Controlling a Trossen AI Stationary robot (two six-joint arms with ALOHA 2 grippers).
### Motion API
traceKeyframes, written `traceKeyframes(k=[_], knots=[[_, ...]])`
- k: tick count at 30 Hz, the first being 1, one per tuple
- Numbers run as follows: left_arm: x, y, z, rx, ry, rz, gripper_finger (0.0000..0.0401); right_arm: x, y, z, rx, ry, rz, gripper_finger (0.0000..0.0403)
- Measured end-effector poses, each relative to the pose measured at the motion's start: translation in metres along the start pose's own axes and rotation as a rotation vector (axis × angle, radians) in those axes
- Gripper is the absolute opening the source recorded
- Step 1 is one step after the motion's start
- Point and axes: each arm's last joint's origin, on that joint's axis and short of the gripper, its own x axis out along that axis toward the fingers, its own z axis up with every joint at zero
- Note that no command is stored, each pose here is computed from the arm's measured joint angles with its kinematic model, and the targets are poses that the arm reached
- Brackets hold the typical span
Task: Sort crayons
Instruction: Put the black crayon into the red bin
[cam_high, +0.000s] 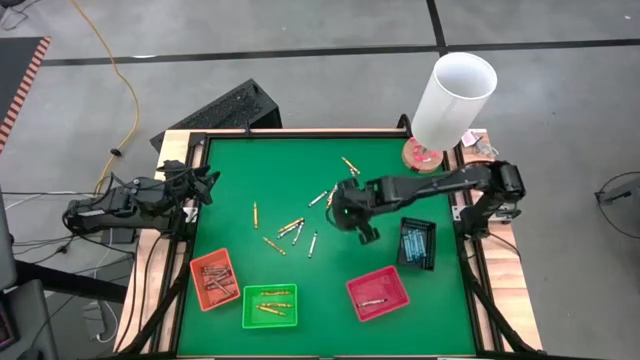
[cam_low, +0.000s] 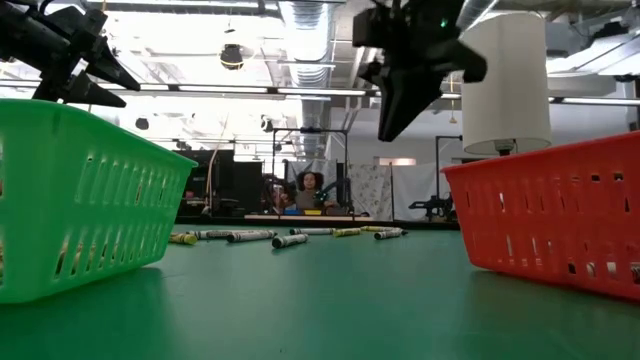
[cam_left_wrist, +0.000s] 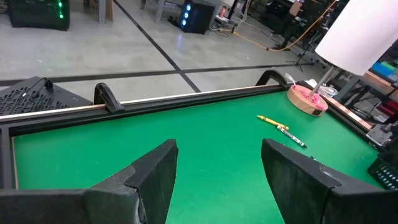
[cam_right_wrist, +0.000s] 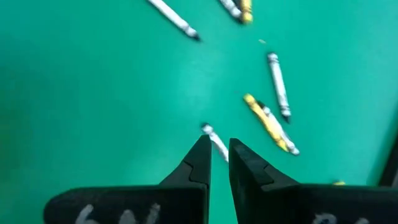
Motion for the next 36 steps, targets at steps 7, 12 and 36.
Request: traceKeyframes(k=[7, 12, 36], knots=[[0.0, 0.0, 0.0, 0.0, 0.0, 0.0, 0.0223, 0.015, -0.021, -0.013, -0.06, 0.07, 0.006, 0.0082], [0.0, 0.0, 0.0, 0.0, 0.0, 0.001, 0.0223, 0.042, -0.021, -0.015, -0.098, 0.135, 0.071, 0.013], [0.0, 0.0, 0.0, -0.003, 0.005, 0.002, 0.0223, 0.123, -0.035, -0.039, -0.252, 0.23, 0.194, 0.0159]])
